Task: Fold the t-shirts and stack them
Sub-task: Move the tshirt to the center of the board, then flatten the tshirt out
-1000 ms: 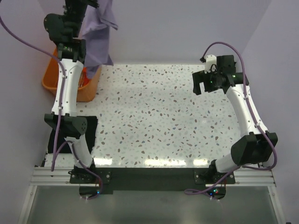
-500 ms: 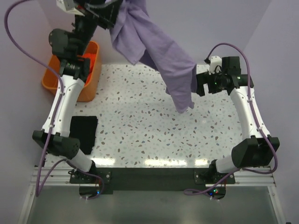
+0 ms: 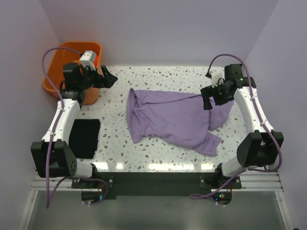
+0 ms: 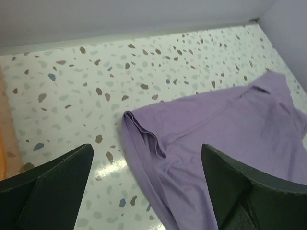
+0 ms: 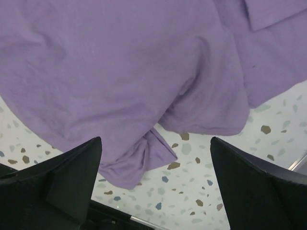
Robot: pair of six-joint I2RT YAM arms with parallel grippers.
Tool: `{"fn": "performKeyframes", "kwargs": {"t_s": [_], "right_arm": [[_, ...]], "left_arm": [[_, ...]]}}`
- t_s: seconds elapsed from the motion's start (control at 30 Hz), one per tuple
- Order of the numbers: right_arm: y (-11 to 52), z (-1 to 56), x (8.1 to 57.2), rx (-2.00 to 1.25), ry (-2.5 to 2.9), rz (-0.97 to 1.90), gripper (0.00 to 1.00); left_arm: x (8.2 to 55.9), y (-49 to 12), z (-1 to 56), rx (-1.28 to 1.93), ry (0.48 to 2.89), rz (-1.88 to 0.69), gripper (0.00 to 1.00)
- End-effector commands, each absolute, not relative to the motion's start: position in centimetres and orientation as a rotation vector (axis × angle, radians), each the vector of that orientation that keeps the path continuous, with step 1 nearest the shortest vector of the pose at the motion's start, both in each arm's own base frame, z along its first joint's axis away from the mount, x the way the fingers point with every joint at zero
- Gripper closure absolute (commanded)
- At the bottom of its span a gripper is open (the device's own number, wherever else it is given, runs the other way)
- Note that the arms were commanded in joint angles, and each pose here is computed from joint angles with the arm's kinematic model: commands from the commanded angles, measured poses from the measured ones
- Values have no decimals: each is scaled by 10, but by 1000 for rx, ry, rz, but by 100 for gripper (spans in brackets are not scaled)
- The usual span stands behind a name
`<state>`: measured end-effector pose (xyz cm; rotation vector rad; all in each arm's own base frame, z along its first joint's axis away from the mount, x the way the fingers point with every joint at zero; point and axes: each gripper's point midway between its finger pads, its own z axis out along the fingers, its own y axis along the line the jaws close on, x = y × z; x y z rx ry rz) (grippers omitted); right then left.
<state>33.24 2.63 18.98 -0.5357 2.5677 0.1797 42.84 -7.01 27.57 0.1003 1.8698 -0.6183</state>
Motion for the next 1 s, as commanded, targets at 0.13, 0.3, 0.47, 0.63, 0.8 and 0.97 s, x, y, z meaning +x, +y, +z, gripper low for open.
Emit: {"fn": "performKeyframes", "kwargs": {"t_s": [0.13,0.3,0.47,0.63,0.8,0.97], "right_arm": [[-2,141,316,-531,2780,92,5],[-23,115,308,-499,2885,0,10],[-47,90,316,-378,2951,-53,23],[-62,67,320,-324,3007,-146,28],[-65,40,329,-277,3043,-156,33],[-67,20,336,-271,3057,-164,42]], "left_arm": [[382,-136,208,728,2047,-520,2],[355,-161,148,905,2185,-544,16],[342,-172,113,971,2274,-563,29],[314,-185,77,1055,2373,-534,30],[296,-184,49,1107,2437,-439,23],[283,-171,20,1139,2519,-318,38]]}}
